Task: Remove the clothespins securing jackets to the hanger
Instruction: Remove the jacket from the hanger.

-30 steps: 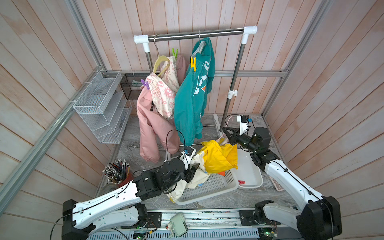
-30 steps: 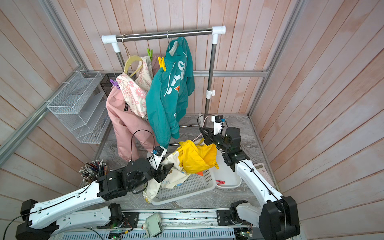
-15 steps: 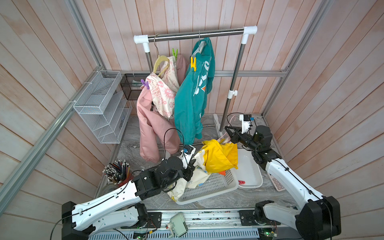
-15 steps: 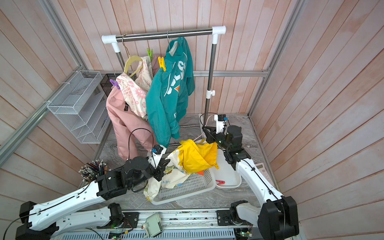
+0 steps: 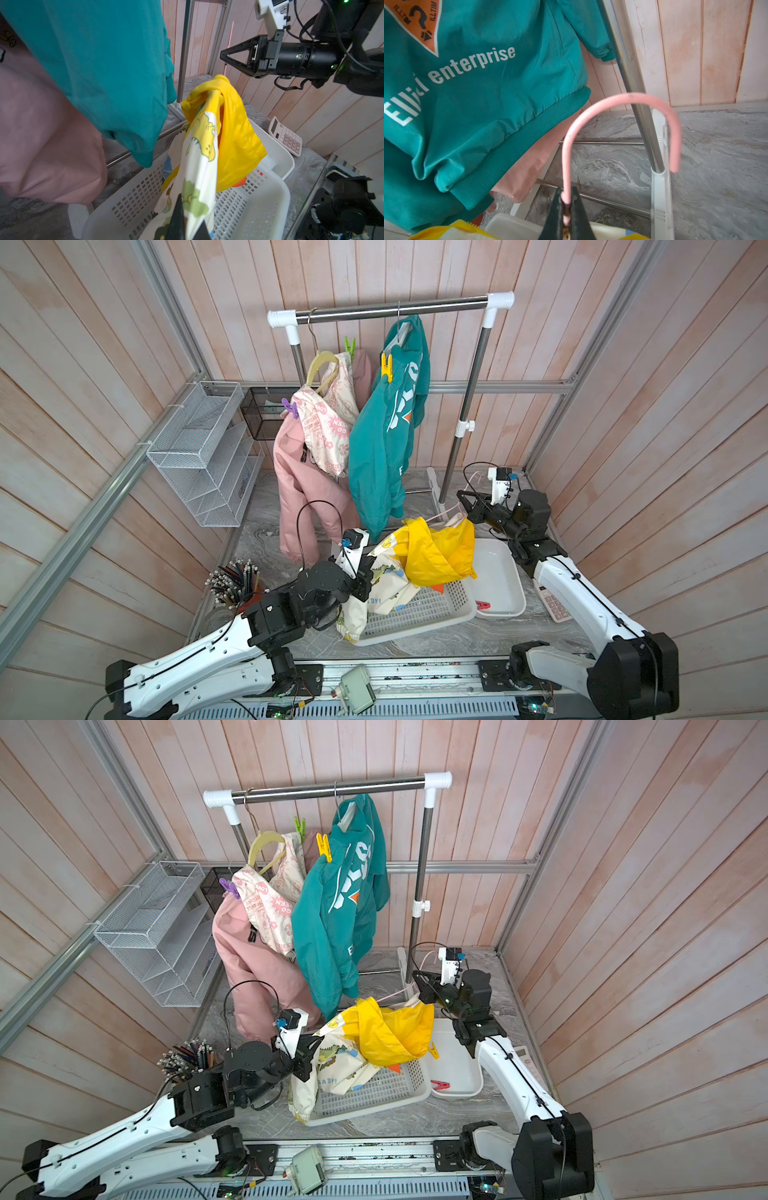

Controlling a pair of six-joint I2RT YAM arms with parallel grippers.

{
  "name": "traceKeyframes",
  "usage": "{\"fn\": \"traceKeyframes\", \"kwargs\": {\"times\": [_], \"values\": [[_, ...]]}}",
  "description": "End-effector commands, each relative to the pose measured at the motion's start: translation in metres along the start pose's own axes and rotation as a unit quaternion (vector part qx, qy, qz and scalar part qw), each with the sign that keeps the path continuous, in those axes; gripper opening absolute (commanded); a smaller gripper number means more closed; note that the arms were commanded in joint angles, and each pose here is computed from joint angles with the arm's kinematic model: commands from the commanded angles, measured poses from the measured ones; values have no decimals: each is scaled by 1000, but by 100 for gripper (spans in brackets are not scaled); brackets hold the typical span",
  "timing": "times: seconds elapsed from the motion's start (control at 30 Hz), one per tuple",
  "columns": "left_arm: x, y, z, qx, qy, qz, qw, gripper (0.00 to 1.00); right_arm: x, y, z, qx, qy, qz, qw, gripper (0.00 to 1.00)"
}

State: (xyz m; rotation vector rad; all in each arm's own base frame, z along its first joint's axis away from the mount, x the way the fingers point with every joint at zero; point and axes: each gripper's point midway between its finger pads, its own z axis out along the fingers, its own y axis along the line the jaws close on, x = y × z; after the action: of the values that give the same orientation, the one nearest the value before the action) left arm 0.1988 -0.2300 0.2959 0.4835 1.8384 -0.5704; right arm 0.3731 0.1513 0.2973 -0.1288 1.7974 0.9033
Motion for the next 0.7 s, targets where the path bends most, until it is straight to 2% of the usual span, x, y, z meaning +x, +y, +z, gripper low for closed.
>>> {"fn": "traceKeyframes", "kwargs": {"times": [0.0, 0.37, 0.63, 0.67], "values": [[-17, 23, -15, -45, -49, -45, 997, 0, -2, -41, -5, 68, -13, 29, 997, 0], [-7, 50, -23, -106, -56, -101, 988, 0, -6, -55, -7, 69, -26, 90, 993, 0], [-9, 52, -29, -102, -66, -112, 986, 0, -11, -54, -6, 54, -36, 102, 993, 0], [-9, 47, -26, -92, -61, -104, 988, 3, -12, -49, -6, 46, -37, 91, 994, 0]]}}
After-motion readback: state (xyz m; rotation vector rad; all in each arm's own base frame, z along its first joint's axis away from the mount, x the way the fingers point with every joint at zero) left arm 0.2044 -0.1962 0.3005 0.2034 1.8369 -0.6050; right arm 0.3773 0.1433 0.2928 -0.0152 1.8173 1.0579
